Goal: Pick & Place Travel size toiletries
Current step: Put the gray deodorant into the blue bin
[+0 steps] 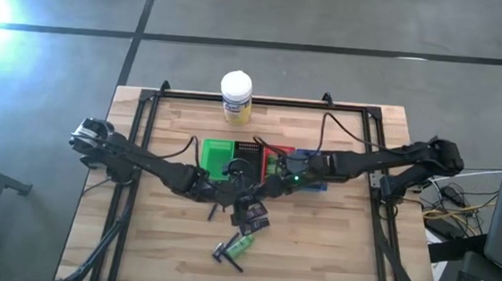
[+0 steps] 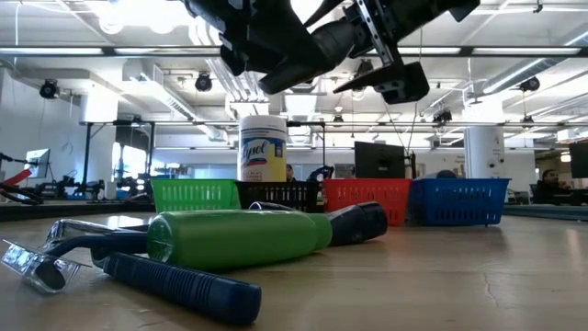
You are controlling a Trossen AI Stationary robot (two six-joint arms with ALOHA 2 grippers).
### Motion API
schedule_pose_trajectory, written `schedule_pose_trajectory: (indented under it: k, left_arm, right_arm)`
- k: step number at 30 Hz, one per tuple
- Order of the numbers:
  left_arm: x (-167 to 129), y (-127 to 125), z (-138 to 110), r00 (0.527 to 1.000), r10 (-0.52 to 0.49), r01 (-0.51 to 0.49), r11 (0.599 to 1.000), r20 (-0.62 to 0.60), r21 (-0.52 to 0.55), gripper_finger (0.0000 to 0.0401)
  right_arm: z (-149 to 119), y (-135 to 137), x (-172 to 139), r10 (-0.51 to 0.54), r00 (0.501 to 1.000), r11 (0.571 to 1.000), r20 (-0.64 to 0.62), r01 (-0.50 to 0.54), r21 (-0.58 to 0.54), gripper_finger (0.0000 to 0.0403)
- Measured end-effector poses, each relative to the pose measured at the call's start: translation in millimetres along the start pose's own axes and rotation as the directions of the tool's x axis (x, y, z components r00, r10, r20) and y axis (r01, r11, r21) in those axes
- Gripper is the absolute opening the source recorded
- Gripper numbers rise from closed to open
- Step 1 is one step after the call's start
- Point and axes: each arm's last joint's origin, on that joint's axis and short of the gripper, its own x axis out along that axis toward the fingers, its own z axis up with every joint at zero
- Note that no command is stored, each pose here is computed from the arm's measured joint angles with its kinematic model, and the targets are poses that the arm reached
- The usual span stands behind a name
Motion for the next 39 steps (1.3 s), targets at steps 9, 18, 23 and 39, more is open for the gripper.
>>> schedule_pose_trajectory:
  k: [9,18,23,39]
  left_arm:
    - [0.1,0.3,-0.5,1.000,0.008,-0.008,1.000,0.000,0.000,0.0208]
    - [-2.6,-0.7,-4.2,0.999,0.013,-0.014,1.000,-0.037,-0.021,0.0326]
    - [-11.3,0.6,-15.3,0.986,0.003,-0.014,0.998,-0.166,-0.068,0.0351]
    - [-10.7,-0.2,-18.1,0.982,-0.066,0.041,0.989,-0.179,-0.140,0.0347]
  right_arm:
    - [1.7,5.2,7.2,-0.003,1.000,1.000,-0.027,0.003,-0.022,0.0230]
    - [-3.6,0.2,-13.6,-0.119,0.993,0.991,-0.014,0.118,-0.060,0.0191]
    - [-13.4,-12.3,-55.4,-0.316,0.947,0.948,-0.054,0.313,-0.063,0.0191]
    - [34.1,-65.8,-166.1,-0.655,0.744,0.755,0.131,0.651,0.078,0.0191]
